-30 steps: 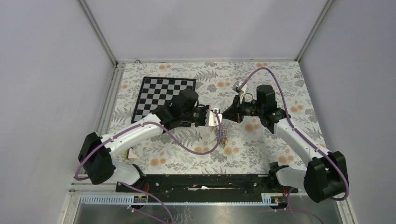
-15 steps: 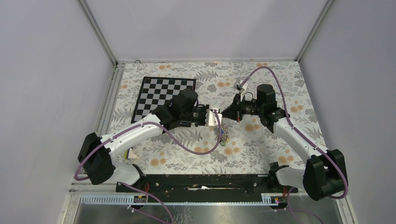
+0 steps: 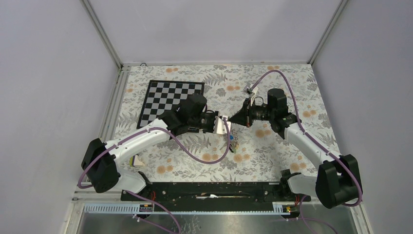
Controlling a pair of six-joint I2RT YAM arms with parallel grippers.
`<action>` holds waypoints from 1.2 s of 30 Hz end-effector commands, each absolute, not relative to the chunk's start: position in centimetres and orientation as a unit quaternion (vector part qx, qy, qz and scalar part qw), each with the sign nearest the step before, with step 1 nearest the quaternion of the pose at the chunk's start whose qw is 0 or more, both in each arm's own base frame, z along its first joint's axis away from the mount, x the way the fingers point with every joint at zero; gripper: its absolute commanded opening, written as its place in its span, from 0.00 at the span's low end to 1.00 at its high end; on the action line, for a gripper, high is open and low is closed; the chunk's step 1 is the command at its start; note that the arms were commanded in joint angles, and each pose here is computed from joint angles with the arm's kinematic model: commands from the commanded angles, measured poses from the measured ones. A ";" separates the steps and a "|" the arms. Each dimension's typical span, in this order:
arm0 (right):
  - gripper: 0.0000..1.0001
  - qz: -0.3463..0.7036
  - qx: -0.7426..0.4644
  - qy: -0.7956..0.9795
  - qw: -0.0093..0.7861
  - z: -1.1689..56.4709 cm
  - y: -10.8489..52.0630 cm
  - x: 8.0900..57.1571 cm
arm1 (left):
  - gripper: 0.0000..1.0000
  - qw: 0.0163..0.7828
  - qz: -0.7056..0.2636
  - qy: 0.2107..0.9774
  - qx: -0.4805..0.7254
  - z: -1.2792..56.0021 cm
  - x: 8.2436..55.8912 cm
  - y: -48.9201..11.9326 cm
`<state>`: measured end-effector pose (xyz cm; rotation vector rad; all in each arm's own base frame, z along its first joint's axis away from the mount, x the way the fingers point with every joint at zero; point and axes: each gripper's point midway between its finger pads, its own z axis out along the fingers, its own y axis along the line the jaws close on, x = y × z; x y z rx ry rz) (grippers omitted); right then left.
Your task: Put the keys on the keyring
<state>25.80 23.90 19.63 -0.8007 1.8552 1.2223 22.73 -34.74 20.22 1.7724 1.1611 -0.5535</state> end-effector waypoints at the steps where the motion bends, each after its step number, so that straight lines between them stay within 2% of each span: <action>1: 0.00 0.463 -0.328 0.696 0.440 21.8 23.8 27.5 | 0.07 0.458 -0.258 0.425 0.737 21.4 20.5 -35.6; 11: 0.00 0.472 -0.339 0.682 0.444 22.6 23.8 27.1 | 0.26 0.459 -0.242 0.413 0.749 21.5 20.3 -34.8; 16: 0.00 0.474 -0.360 0.667 0.448 22.8 23.8 26.5 | 0.31 0.472 -0.229 0.423 0.739 22.5 21.0 -34.4; 19: 0.00 0.480 -0.380 0.650 0.450 23.1 23.7 25.8 | 0.34 0.490 -0.233 0.441 0.715 23.8 21.9 -34.0; 27: 0.00 0.502 -0.460 0.576 0.452 24.2 24.0 23.1 | 0.53 0.517 -0.285 0.502 0.632 25.9 23.9 -33.7; 36: 0.00 0.488 -0.505 0.551 0.451 24.8 23.7 22.1 | 0.50 0.472 -0.378 0.511 0.611 26.2 22.9 -34.7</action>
